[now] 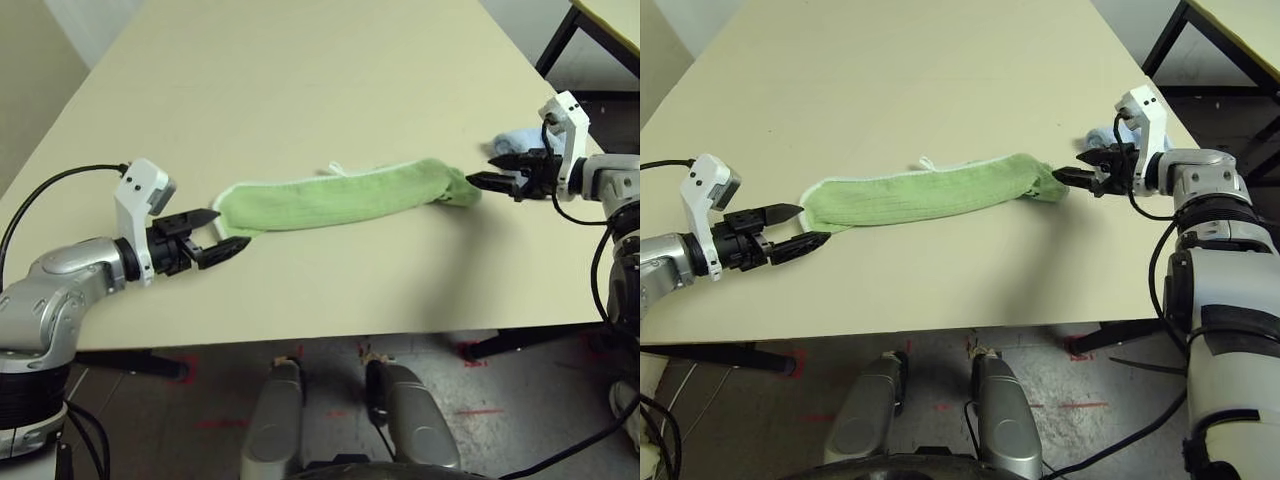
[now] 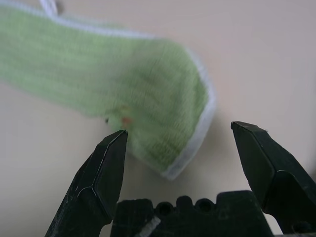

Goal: Fold the towel and set it aside.

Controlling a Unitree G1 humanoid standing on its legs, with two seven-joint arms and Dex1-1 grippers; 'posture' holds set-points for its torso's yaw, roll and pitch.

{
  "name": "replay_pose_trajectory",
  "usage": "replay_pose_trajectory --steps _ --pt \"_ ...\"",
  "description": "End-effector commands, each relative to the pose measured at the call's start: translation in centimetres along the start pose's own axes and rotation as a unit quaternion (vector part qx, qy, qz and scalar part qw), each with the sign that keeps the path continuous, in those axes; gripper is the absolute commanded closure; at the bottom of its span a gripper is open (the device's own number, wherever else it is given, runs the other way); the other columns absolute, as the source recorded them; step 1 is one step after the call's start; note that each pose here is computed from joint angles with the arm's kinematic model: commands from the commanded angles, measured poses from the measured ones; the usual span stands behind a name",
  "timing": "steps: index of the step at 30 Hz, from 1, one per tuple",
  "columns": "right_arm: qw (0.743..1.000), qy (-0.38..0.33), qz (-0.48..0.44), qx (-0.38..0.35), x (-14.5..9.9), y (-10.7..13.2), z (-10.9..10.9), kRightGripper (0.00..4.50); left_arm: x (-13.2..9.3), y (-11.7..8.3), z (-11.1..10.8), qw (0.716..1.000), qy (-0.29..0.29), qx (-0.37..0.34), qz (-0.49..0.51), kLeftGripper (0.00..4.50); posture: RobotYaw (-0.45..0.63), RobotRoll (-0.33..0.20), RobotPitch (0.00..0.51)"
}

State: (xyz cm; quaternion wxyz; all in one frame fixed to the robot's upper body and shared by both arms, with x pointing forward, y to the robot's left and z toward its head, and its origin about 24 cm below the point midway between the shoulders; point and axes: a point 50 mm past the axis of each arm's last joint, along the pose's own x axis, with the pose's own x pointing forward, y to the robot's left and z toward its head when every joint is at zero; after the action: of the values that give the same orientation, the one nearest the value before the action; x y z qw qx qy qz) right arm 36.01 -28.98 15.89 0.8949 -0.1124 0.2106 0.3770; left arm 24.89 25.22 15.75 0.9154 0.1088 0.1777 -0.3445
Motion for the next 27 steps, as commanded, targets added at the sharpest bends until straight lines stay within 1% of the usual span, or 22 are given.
replay_pose_trajectory --steps 1,6,9,12,13,16,18,20,23,27 --pt "0.999 0.025 0.008 -0.030 0.0 0.2 -0.5 0.00 0.3 0.1 -0.9 1.000 0.023 0.006 -0.004 0.03 0.17 0.000 0.159" --pt "0.999 0.019 -0.009 -0.027 0.3 0.1 -0.4 0.00 0.8 0.2 -0.7 1.000 0.014 0.011 -0.004 0.03 0.17 0.000 0.157" --pt "1.000 0.006 -0.028 0.002 0.3 -0.1 -0.3 0.00 1.0 0.3 -0.3 1.000 -0.005 0.008 -0.001 0.03 0.17 0.000 0.156" --pt "0.997 0.002 -0.033 0.067 -0.1 -0.3 -0.5 0.00 1.1 0.5 0.4 0.999 -0.040 -0.006 0.007 0.03 0.17 0.000 0.153" --pt "0.995 0.003 -0.031 0.096 -0.3 -0.3 -0.7 0.00 1.2 0.6 0.5 0.999 -0.044 -0.006 0.008 0.03 0.17 0.000 0.153" --pt "0.988 -0.002 -0.022 0.155 -0.8 -0.3 -0.9 0.00 1.3 0.6 0.5 0.999 -0.045 -0.005 0.009 0.03 0.17 0.000 0.151" --pt "0.974 -0.008 -0.002 0.228 -1.4 0.0 -1.2 0.00 1.6 0.4 0.3 0.999 -0.045 -0.004 0.006 0.03 0.17 0.000 0.150" --pt "0.960 -0.001 0.014 0.280 -1.7 0.3 -1.4 0.00 1.9 0.2 0.2 0.999 -0.046 -0.004 0.003 0.03 0.16 0.000 0.150" --pt "0.945 0.010 0.018 0.327 -1.7 0.8 -1.8 0.00 2.2 0.1 0.3 0.999 -0.049 -0.003 -0.002 0.03 0.16 0.000 0.153" --pt "0.921 0.012 0.022 0.389 -1.1 1.5 -2.2 0.00 2.6 -0.1 0.6 0.999 -0.054 -0.001 -0.011 0.03 0.14 0.000 0.159"
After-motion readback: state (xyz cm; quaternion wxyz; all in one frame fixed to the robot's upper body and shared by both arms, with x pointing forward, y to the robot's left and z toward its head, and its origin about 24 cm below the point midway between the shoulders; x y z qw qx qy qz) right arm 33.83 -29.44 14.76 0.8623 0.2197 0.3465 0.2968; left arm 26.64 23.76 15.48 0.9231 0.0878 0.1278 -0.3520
